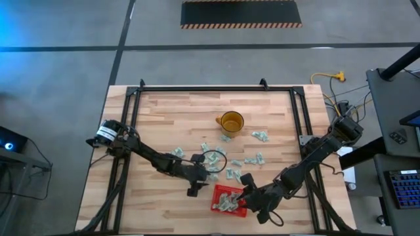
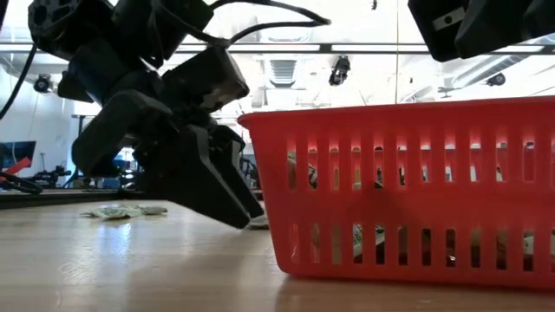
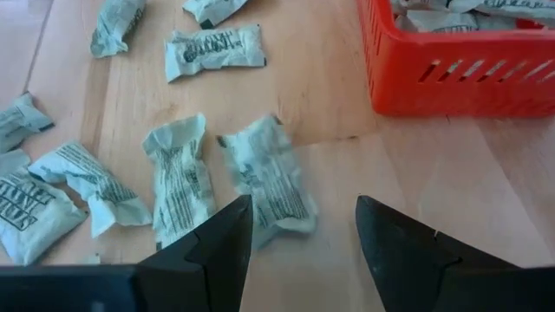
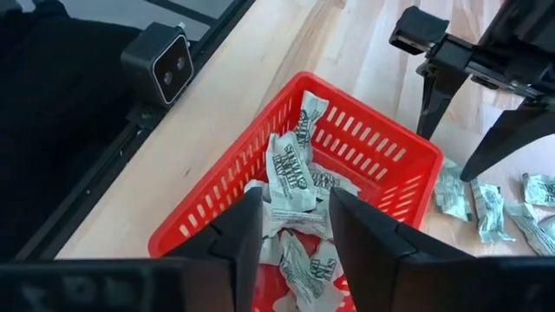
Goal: Pick and place Stevia / Truvia into bins
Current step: Put the stevia packet into the bin
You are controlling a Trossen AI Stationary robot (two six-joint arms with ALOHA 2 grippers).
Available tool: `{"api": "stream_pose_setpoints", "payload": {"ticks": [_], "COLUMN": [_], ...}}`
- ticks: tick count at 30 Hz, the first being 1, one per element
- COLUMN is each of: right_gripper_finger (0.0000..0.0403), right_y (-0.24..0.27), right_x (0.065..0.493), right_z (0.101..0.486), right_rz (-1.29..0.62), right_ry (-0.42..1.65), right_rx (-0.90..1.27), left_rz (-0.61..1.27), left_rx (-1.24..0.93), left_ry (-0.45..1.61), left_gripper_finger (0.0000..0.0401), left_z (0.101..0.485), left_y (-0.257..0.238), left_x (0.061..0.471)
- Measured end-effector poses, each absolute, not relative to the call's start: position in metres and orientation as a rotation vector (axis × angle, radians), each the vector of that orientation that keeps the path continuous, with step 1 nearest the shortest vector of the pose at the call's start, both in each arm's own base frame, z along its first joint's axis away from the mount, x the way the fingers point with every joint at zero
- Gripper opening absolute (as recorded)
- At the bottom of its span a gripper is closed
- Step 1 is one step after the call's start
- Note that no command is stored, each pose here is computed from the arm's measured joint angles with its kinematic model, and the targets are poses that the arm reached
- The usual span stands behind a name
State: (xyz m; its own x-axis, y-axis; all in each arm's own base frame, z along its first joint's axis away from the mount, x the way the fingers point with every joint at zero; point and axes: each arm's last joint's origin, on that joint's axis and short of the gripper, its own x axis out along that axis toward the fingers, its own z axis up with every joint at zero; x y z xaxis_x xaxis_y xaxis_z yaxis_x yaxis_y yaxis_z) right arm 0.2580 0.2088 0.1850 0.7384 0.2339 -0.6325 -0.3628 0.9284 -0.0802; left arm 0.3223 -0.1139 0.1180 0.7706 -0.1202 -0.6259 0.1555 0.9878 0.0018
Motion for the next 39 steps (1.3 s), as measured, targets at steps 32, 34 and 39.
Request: {"api": "stream_pose_setpoints", "payload": {"ticks": [32,34,39], "right_gripper_finger": [0.0119,0.0117,0.0110], "right_y": [0.204,0.202,0.195], "right_x": [0.253,0.250,0.242], "right_z": [0.178,0.176,0.176], "right_rz": [0.297,0.277,0.224], "right_ry": [0.760,0.801,0.884], "right_rx": [-0.208,-0.203,-0.171], "left_rz": [-0.168,-0.177,-0.203], "left_rx": [0.114,0.114,0.125], "left_ry": [0.681,0.670,0.667], "left_gripper_finger": [0.0001,0.0001,0.0000], "left_z": [0.124,0.130,0.143], "left_y": [-0.114,-0.116,-0.123], "left_x": [0.319,0.317,0.309]}}
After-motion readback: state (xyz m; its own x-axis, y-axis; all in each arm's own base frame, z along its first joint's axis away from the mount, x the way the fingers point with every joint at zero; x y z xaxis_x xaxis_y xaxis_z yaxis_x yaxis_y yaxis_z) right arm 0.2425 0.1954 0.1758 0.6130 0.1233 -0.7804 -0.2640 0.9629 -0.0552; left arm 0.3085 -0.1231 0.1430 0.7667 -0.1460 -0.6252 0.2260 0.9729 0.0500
